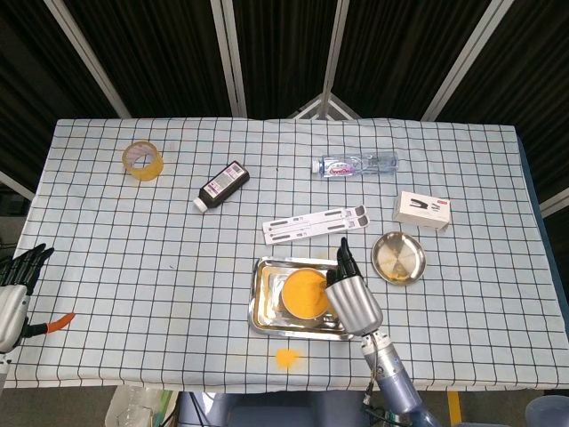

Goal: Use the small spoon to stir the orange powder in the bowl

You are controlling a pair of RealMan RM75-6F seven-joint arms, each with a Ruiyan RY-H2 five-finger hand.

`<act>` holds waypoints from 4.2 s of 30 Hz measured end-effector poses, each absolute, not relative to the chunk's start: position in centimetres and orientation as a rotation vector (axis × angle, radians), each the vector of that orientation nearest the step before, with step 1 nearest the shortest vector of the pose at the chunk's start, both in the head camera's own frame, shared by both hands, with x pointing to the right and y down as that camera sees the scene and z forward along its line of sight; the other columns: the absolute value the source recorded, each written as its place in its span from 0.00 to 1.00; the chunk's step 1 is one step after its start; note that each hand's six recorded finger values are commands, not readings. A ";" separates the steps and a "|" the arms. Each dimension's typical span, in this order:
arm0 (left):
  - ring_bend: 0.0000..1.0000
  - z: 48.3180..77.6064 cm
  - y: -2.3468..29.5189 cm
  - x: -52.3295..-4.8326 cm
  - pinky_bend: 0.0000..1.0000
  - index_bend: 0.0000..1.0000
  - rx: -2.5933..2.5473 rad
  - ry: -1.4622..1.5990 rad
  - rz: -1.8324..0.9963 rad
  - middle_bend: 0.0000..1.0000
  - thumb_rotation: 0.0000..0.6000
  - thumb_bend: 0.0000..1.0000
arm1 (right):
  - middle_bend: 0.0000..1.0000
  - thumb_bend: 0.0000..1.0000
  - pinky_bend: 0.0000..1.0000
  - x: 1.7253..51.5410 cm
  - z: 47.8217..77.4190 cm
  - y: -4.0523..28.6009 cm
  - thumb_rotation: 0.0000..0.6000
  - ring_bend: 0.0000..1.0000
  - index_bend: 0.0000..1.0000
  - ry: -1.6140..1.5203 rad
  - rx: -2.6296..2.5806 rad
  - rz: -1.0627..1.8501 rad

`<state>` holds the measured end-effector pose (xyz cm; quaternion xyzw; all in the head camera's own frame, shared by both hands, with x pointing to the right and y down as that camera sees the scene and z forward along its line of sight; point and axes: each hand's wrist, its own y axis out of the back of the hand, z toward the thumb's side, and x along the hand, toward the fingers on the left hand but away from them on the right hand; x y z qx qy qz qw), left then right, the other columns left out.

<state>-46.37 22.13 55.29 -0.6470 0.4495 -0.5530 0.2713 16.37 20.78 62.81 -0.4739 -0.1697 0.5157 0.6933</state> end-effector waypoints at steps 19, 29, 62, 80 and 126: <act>0.00 55.3 22.1 -46.4 0.00 0.00 -1.743 1.210 -1.487 0.00 1.00 0.00 | 0.57 0.61 0.00 15.5 63.4 22.1 1.00 0.21 0.66 -0.371 -1.066 1.110; 0.00 55.3 22.1 -46.4 0.00 0.00 -1.744 1.210 -1.488 0.00 1.00 0.00 | 0.57 0.61 0.00 14.9 63.2 22.9 1.00 0.21 0.66 -0.400 -1.125 1.112; 0.00 55.3 22.1 -46.4 0.00 0.00 -1.742 1.214 -1.492 0.00 1.00 0.00 | 0.57 0.61 0.00 13.8 62.0 22.8 1.00 0.22 0.66 -0.423 -1.121 1.079; 0.00 55.3 22.1 -46.4 0.00 0.00 -1.740 1.214 -1.494 0.00 1.00 0.00 | 0.57 0.61 0.00 14.2 63.7 23.5 1.00 0.22 0.66 -0.395 -1.125 1.092; 0.00 55.3 22.1 -46.4 0.00 0.00 -1.742 1.215 -1.495 0.00 1.00 0.00 | 0.62 0.63 0.00 13.9 62.3 23.3 1.00 0.26 0.70 -0.396 -1.091 1.049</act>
